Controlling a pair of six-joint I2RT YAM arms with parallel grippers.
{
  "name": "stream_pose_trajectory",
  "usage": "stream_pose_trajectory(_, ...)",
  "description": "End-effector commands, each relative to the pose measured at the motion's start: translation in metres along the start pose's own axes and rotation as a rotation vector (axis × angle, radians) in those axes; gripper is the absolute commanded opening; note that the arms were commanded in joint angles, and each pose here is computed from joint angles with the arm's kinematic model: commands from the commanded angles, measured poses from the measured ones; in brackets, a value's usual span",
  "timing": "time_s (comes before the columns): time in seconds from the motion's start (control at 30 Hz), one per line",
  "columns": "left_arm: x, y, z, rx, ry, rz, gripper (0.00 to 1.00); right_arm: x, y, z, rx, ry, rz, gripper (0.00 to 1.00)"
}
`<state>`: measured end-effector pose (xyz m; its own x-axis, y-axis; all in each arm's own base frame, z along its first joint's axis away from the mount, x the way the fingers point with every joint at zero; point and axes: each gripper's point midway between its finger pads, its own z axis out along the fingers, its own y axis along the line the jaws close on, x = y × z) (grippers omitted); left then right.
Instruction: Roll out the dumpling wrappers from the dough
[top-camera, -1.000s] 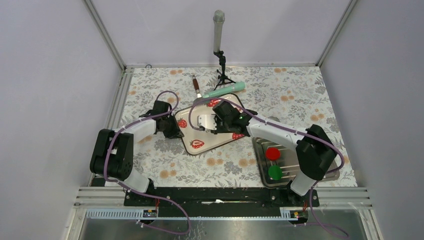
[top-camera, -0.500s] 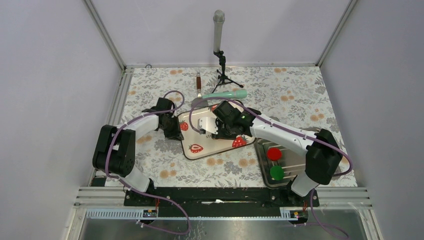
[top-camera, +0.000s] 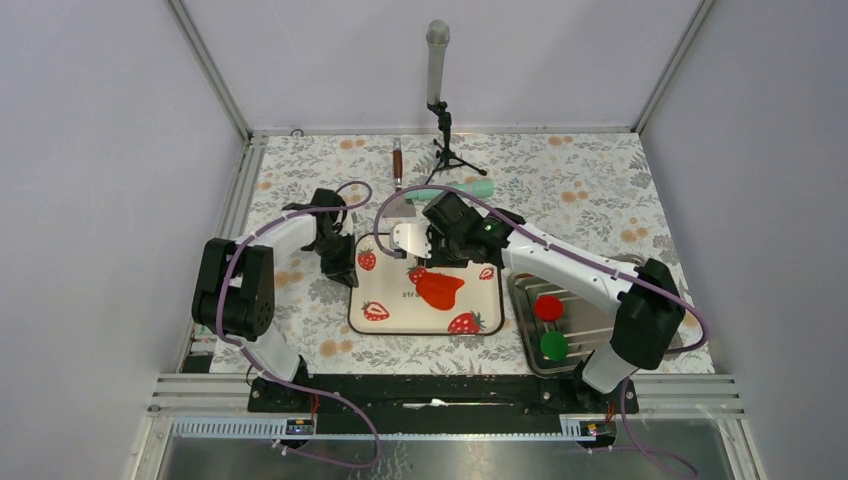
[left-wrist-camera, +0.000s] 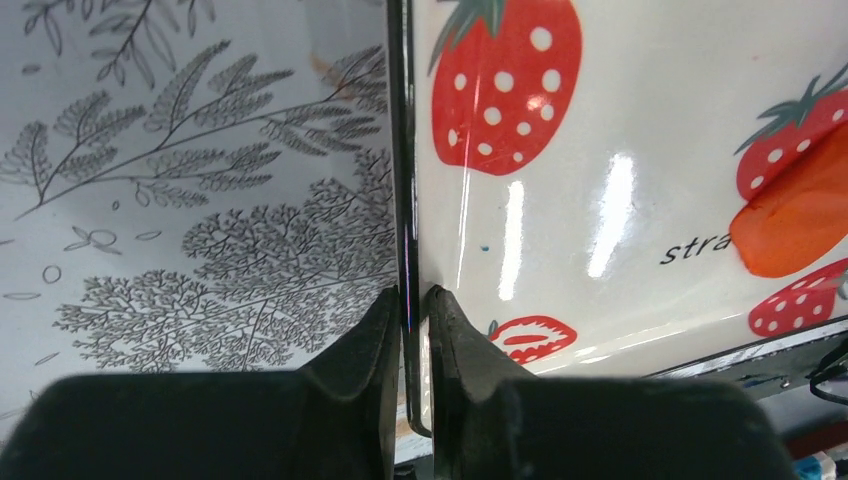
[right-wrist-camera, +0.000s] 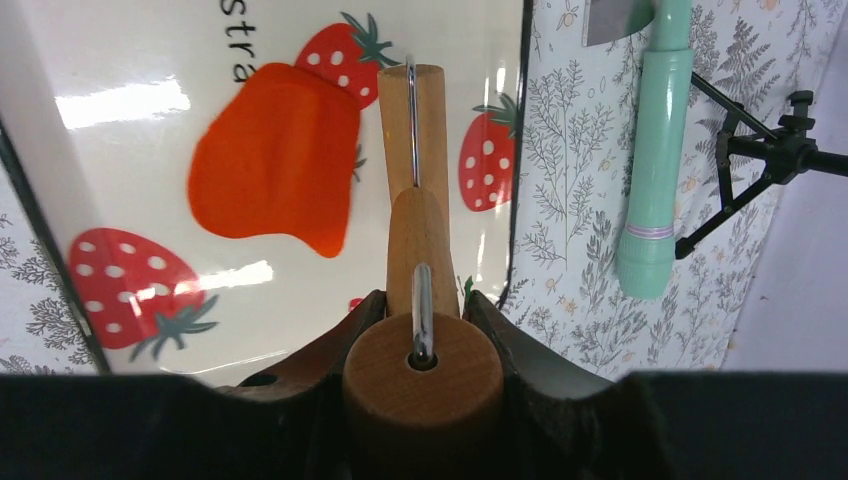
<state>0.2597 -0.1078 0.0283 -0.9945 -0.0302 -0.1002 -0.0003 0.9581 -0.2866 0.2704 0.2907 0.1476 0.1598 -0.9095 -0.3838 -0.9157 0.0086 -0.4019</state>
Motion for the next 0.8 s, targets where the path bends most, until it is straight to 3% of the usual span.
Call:
stream_pose_trajectory(0.0, 0.008, -0.004, -0.009, 0.047, 0.008, 0.011, 0.0, -0.021, -0.012, -0.011, 0.044, -0.064, -0.007, 0.0)
stream_pose_trajectory(0.77, 0.001, -0.007, 0.005, 0.059, -0.023, -0.023, 0.0, -0.022, 0.057, 0.003, -0.142, -0.054, -0.118, 0.0)
